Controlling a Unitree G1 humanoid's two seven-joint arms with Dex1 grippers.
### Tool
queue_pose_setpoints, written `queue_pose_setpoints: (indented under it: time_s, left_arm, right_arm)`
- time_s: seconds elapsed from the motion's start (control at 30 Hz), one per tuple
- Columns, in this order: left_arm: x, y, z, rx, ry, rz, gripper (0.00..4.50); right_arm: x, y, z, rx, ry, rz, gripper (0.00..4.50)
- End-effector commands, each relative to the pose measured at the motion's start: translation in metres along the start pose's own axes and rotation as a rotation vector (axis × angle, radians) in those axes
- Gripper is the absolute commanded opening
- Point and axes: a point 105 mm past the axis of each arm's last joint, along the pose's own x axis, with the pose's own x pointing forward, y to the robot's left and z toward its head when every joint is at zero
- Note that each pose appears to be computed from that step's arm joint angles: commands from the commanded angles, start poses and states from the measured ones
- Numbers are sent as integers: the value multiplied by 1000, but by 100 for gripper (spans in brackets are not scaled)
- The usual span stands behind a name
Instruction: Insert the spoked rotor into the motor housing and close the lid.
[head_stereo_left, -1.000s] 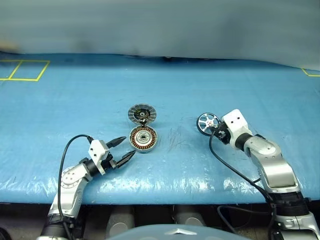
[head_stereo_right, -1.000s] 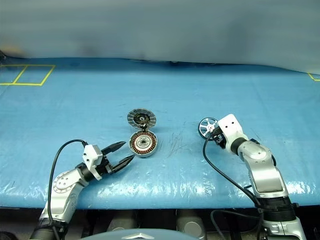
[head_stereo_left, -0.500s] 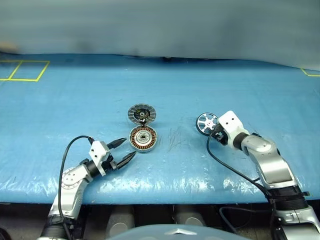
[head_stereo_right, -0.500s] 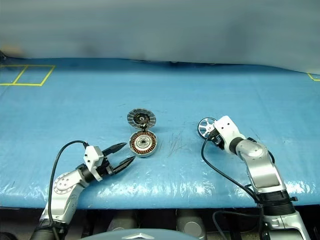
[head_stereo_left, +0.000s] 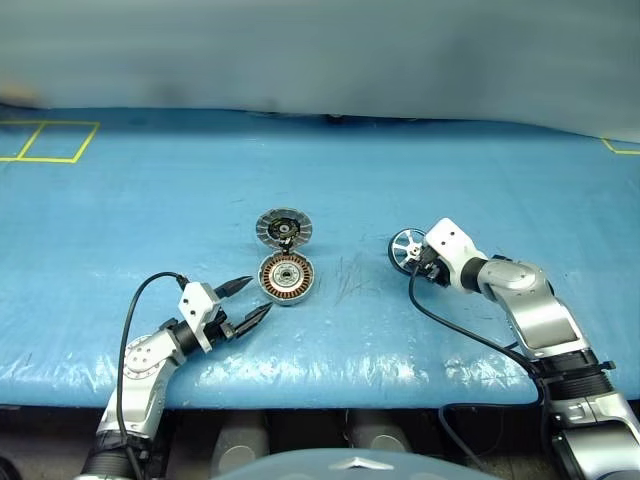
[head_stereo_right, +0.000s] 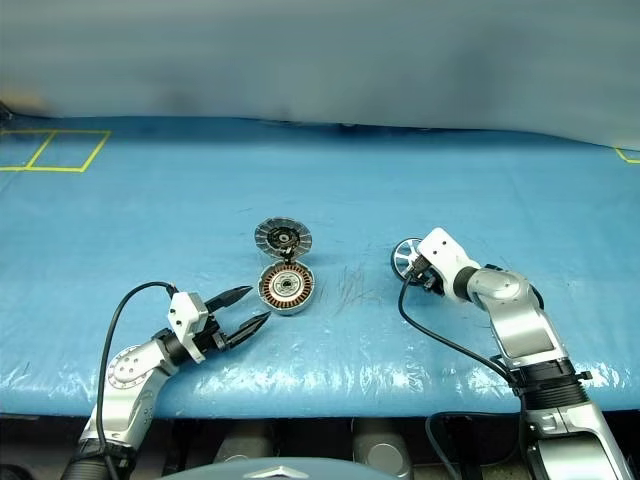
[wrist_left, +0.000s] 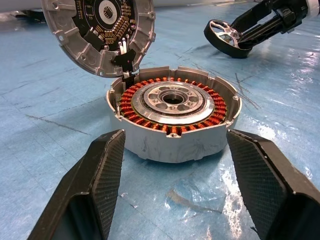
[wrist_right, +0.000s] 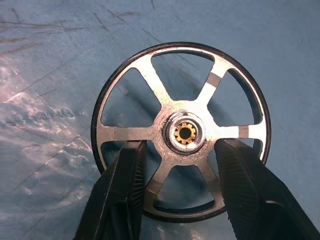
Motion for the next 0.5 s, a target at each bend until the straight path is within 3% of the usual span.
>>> queue_pose_setpoints:
  time_s: [0.03, 0.2, 0.3, 0.5]
  left_arm:
    - [1, -2, 5, 17, -22, -1, 342]
    - [0, -3, 4, 14, -21, 3, 342]
    - [0, -3, 4, 11, -24, 1, 342]
    - [0, -5, 4, -1, -28, -13, 342]
  right_arm:
    - [4, 13, -10, 60, 12, 63, 163]
    - [-1, 14, 2, 111, -80, 41, 163]
    - [-10, 28, 26, 181, -246, 113, 163]
    - [-19, 63, 52, 158, -378, 268, 163]
